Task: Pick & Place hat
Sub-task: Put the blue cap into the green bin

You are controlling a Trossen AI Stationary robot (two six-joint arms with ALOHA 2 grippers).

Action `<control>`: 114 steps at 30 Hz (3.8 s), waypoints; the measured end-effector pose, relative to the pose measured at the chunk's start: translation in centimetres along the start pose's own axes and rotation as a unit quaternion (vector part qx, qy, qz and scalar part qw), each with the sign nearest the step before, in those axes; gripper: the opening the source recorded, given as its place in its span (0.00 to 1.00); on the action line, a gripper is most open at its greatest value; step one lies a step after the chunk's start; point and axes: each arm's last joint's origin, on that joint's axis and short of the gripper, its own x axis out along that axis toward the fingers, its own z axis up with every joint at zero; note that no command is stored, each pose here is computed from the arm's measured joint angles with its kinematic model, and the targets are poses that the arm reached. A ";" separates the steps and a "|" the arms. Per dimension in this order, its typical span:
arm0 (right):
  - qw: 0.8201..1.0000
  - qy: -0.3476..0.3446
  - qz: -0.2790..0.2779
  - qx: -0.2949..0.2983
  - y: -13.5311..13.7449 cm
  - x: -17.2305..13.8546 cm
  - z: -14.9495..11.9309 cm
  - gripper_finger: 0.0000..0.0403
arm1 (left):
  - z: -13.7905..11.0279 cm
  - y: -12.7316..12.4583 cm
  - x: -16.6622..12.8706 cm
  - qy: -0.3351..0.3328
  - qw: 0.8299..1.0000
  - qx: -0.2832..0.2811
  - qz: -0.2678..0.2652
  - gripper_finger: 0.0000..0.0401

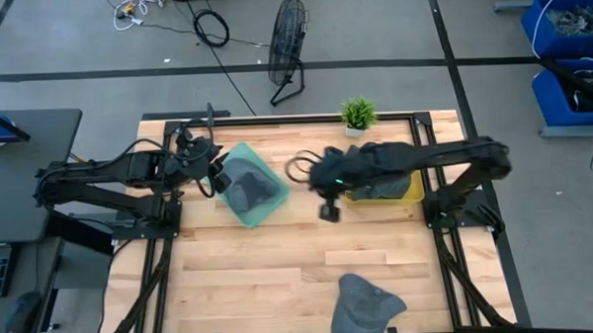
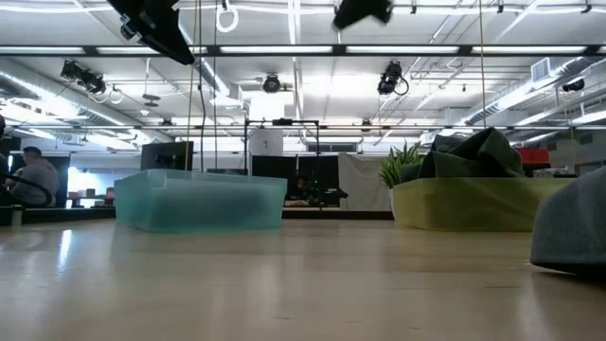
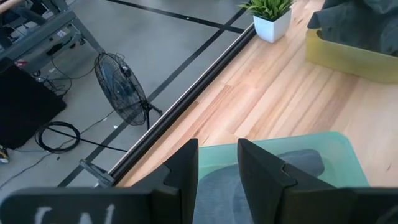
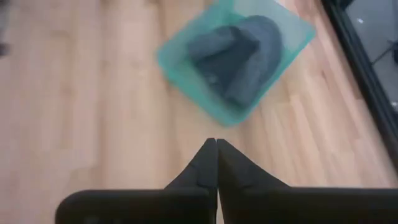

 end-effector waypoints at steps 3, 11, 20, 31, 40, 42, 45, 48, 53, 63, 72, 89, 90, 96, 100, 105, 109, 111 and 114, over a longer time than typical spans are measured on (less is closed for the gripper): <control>0.999 0.012 0.030 -0.001 1.5 -3.2 -1.2 0.00 | 0.0 0.0 0.0 0.000 1.000 -0.004 0.000 0.29; 0.994 0.080 0.068 0.019 4.7 -4.8 -3.4 0.04 | 0.0 0.0 0.0 0.000 1.000 -0.025 0.000 0.29; 0.983 0.141 0.109 -0.036 5.6 -2.9 -4.0 0.24 | 0.1 0.0 0.0 -0.002 0.997 -0.076 -0.001 0.29; 0.909 0.239 0.275 -0.201 10.6 2.2 -6.0 0.35 | 0.1 0.0 0.0 -0.003 0.996 -0.089 -0.001 0.29; 0.873 0.309 0.304 -0.223 14.1 9.0 -8.6 0.35 | 0.1 0.0 0.0 -0.002 0.996 -0.085 -0.001 0.29; 0.865 0.321 0.317 -0.220 14.3 9.9 -9.0 0.35 | 0.0 0.0 0.0 0.000 0.996 -0.085 -0.006 0.29; 0.857 0.325 0.333 -0.220 14.8 10.9 -9.4 0.35 | 0.0 -0.1 0.0 0.005 0.996 -0.085 -0.019 0.29; 0.855 0.325 0.337 -0.224 15.2 11.4 -9.7 0.35 | 0.0 -0.1 0.0 0.008 0.996 -0.083 -0.023 0.29; 0.848 0.327 0.342 -0.240 16.0 12.4 -10.6 0.35 | 0.0 -0.1 0.0 0.008 0.996 -0.083 -0.023 0.29; 0.857 0.277 0.351 -0.254 16.4 14.6 -12.6 0.34 | 0.0 -0.1 0.0 0.009 0.996 -0.082 -0.023 0.29; 0.880 0.256 0.333 -0.223 15.8 16.0 -13.9 0.08 | 0.0 -0.1 0.0 0.009 0.996 -0.082 -0.023 0.29; 0.947 0.215 0.166 -0.173 7.8 10.5 -8.0 0.01 | 0.1 -0.2 0.0 0.002 0.997 -0.070 -0.025 0.29; 0.954 0.199 0.139 -0.177 6.9 9.8 -7.4 0.01 | 0.2 -0.2 0.0 0.000 0.997 -0.071 -0.025 0.29; 0.988 0.043 -0.030 -0.144 1.7 7.0 -3.2 0.01 | 0.3 -0.2 0.0 -0.005 0.998 -0.053 -0.027 0.29; 0.989 -0.102 -0.082 -0.072 -1.6 6.8 0.2 0.01 | 0.4 -0.2 0.0 -0.010 0.998 -0.053 -0.028 0.29; 0.962 -0.243 -0.123 -0.004 -5.9 7.1 3.1 0.01 | 0.7 -0.3 0.0 -0.024 0.998 -0.042 -0.031 0.29; 0.955 -0.277 -0.077 0.072 -8.4 8.9 3.5 0.01 | 1.2 -0.3 -0.1 -0.048 0.998 -0.028 -0.025 0.29; 0.958 -0.266 -0.041 0.102 -8.8 10.4 3.2 0.01 | 1.4 -0.3 -0.1 -0.059 0.998 -0.011 -0.017 0.29; 0.961 -0.239 0.000 0.137 -8.6 12.8 2.5 0.01 | 1.6 -0.3 -0.1 -0.068 0.998 0.009 -0.010 0.29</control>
